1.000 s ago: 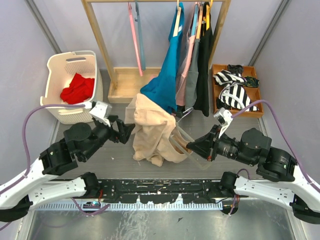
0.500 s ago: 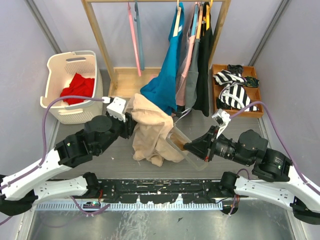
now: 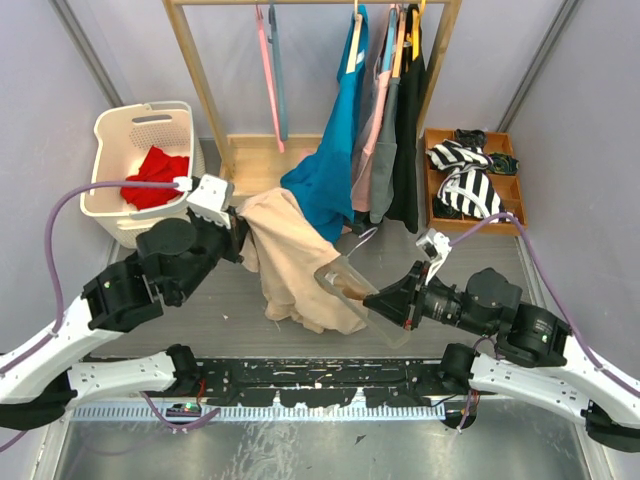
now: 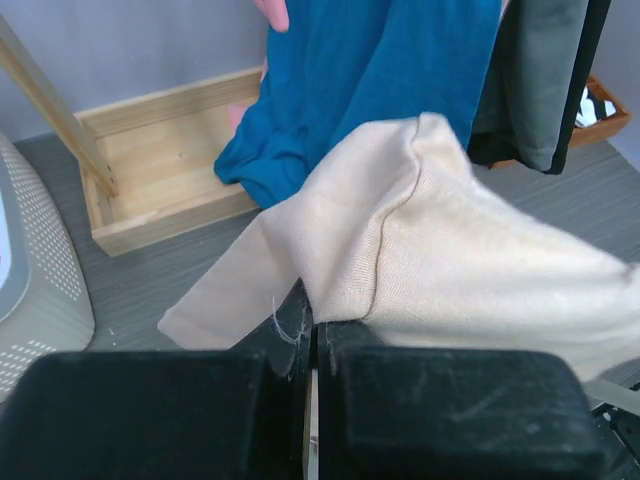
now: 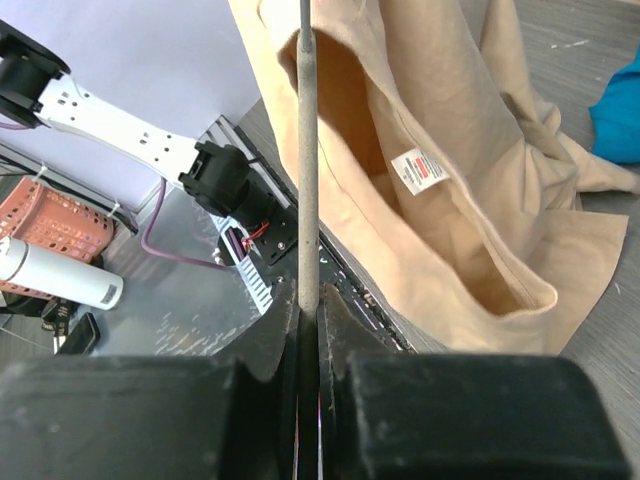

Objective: Place the t-shirt on the hanger

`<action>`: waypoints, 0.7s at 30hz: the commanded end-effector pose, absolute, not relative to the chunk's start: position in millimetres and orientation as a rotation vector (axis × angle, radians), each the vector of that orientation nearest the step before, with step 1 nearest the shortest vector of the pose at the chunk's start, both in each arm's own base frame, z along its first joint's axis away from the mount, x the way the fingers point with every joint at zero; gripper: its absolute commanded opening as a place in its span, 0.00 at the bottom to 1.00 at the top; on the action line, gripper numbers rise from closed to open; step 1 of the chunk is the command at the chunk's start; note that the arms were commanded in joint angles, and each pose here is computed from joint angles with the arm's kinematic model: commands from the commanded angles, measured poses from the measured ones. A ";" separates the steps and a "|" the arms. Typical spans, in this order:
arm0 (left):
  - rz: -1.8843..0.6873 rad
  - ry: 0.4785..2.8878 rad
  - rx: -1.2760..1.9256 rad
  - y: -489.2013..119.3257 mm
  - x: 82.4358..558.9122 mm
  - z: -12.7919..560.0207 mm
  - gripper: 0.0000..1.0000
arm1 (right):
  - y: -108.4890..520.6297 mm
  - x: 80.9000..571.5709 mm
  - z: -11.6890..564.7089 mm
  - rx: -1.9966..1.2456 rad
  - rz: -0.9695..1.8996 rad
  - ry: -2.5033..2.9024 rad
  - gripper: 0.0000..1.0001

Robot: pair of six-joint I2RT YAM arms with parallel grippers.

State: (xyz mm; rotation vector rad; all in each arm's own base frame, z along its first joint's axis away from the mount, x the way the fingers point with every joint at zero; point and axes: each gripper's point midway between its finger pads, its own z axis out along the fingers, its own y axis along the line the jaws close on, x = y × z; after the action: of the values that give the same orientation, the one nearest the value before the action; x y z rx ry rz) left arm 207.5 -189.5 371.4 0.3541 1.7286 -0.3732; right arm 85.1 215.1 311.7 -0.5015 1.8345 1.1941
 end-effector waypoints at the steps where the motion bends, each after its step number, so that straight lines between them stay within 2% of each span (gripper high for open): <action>1: -0.374 1.682 0.338 -179.4 205.6 402.9 0.05 | 223.3 82.9 324.3 -0.473 1.284 1.757 0.01; 8: -0.392 1.719 0.395 -194.6 204.8 404.0 0.04 | 229.2 82.9 317.8 -0.454 1.344 1.684 0.01; 21: -0.362 1.832 0.464 -209.5 204.9 386.5 0.05 | 220.3 81.3 348.8 -0.393 1.452 1.293 0.01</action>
State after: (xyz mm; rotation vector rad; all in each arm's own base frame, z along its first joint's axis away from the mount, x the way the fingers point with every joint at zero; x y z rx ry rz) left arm 207.9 -203.9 384.7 0.4445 1.8073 -0.3394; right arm 87.9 229.8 281.0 -0.4390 1.6135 1.3454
